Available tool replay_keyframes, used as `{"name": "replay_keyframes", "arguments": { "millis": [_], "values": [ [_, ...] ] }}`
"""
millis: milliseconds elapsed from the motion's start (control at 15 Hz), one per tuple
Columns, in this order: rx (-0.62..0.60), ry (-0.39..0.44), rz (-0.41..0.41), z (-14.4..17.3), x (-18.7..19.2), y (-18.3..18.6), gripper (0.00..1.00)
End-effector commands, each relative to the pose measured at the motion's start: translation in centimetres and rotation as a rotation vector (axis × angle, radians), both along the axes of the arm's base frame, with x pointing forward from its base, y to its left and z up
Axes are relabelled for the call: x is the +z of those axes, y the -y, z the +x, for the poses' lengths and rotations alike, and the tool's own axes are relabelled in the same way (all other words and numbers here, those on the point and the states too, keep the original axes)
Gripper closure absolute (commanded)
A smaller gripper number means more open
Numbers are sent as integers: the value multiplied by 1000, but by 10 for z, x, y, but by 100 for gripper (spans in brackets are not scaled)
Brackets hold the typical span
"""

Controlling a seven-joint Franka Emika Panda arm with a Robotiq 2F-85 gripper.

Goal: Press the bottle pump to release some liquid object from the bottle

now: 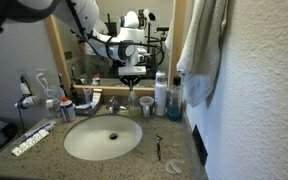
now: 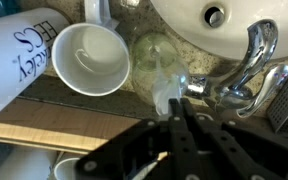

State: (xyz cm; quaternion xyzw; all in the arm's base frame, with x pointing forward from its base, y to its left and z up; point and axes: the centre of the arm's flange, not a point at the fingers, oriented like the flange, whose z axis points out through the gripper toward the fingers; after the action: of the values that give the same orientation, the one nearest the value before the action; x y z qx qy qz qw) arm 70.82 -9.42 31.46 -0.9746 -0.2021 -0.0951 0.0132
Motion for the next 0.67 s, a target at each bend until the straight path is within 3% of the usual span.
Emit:
{"name": "replay_keyframes", "arguments": {
  "millis": [0,600],
  "values": [
    [-4,-59,15,-24,-46,-17,93],
    [-10,-62,8,-33,-43,-17,93]
  ]
}}
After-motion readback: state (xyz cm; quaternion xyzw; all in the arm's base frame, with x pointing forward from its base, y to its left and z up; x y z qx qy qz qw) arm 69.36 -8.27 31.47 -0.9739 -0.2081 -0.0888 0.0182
